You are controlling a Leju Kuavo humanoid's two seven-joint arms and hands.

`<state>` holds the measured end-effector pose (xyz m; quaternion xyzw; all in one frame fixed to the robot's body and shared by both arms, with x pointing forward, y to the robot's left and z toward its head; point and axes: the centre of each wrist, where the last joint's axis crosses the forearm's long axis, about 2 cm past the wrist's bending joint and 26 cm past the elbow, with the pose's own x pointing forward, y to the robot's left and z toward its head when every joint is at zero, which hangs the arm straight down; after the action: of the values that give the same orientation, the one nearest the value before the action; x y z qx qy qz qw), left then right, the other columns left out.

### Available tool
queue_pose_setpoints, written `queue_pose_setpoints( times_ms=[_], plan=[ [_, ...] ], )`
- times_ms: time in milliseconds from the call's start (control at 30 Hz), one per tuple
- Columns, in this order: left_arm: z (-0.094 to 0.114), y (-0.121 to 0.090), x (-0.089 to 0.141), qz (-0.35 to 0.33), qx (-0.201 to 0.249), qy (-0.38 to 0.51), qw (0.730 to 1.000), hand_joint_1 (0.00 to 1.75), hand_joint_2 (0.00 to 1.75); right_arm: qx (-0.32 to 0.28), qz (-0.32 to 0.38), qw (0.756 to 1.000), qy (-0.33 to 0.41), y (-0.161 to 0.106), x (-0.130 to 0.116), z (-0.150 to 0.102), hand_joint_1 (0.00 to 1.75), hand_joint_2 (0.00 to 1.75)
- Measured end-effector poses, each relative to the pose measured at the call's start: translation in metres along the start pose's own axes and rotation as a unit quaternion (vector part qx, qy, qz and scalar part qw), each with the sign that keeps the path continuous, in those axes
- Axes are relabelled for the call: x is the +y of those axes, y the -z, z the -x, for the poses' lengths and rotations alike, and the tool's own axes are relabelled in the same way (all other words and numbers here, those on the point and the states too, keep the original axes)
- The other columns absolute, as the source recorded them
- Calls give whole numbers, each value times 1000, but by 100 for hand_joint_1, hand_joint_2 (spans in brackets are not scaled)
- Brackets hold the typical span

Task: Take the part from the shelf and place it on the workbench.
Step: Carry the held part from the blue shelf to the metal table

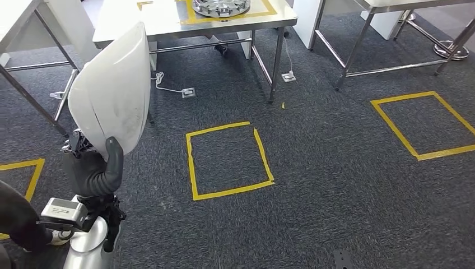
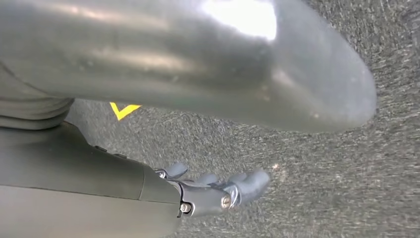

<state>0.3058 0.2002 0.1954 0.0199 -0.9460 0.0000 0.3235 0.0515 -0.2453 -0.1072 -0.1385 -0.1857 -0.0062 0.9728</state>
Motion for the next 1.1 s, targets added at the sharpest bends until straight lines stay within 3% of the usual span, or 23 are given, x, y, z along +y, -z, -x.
queue_pose_setpoints(
  times_ms=[333, 1100],
  plan=[
    [-3, 1, 1, -26, -11, 18, 999, 175, 175, -23, -8, 999, 24, 0, 0, 1, 0, 0],
    [-5, 7, -3, -17, -17, -10, 1000, 175, 175, -5, -10, 999, 47, -1, 1, 4, 0, 0]
  ],
)
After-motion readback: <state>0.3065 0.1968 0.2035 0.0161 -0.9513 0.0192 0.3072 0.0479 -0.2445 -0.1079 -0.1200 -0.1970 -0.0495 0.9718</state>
